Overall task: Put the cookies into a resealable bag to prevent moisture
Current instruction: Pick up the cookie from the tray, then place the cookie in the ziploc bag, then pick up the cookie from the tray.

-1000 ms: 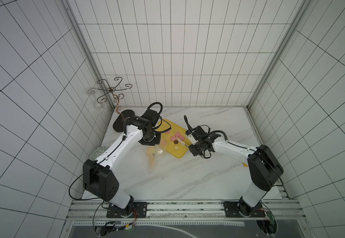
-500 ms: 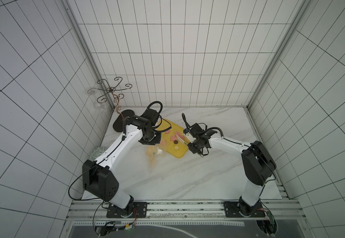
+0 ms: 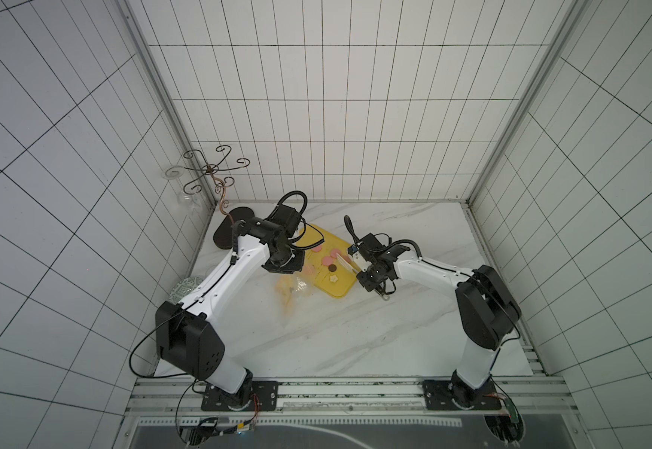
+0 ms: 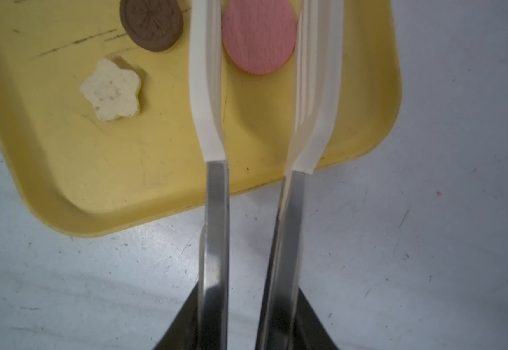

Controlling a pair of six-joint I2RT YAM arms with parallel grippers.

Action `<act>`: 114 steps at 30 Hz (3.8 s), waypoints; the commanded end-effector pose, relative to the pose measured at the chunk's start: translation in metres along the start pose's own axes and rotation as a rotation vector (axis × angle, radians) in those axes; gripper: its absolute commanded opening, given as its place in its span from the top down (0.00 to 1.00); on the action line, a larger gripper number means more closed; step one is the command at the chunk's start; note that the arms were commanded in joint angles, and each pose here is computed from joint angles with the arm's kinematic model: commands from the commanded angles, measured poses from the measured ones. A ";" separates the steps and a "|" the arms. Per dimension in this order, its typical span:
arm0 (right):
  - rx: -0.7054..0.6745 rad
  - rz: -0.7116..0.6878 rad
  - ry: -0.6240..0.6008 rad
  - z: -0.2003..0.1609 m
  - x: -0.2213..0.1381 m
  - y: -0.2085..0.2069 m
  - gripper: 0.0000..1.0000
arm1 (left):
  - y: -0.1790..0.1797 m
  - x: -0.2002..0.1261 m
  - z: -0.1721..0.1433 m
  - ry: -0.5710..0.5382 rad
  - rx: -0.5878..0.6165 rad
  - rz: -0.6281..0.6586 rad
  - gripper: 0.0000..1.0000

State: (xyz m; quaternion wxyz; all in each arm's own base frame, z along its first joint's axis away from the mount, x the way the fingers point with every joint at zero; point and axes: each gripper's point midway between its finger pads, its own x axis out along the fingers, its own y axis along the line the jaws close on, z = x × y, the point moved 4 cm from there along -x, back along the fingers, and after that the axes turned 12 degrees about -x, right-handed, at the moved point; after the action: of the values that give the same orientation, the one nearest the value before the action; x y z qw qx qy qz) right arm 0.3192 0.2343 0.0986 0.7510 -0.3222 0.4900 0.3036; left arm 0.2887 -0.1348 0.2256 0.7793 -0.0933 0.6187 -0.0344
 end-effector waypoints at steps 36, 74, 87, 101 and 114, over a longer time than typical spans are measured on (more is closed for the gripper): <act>-0.040 0.065 -0.469 0.054 -0.162 0.037 0.72 | -0.014 -0.001 0.020 -0.026 0.010 -0.069 1.00; -0.037 0.239 -0.511 0.038 -0.166 0.079 0.51 | -0.010 -0.004 0.023 -0.013 -0.026 -0.129 1.00; 0.089 0.062 -0.275 -0.022 -0.096 0.015 0.54 | -0.001 -0.004 0.028 -0.041 -0.030 -0.070 1.00; 0.023 0.020 -0.202 0.027 -0.036 0.027 0.55 | 0.001 -0.005 0.024 -0.035 -0.023 -0.072 1.00; 0.000 0.042 -0.206 0.045 -0.027 0.038 0.57 | 0.001 -0.003 0.021 -0.026 -0.014 -0.076 1.00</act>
State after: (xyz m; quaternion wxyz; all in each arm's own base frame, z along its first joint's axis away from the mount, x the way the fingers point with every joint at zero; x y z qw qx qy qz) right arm 0.2874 0.2653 0.0997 0.7671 -0.2876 0.4607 0.3415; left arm 0.3116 -0.1331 0.2290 0.7804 -0.1248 0.6104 -0.0524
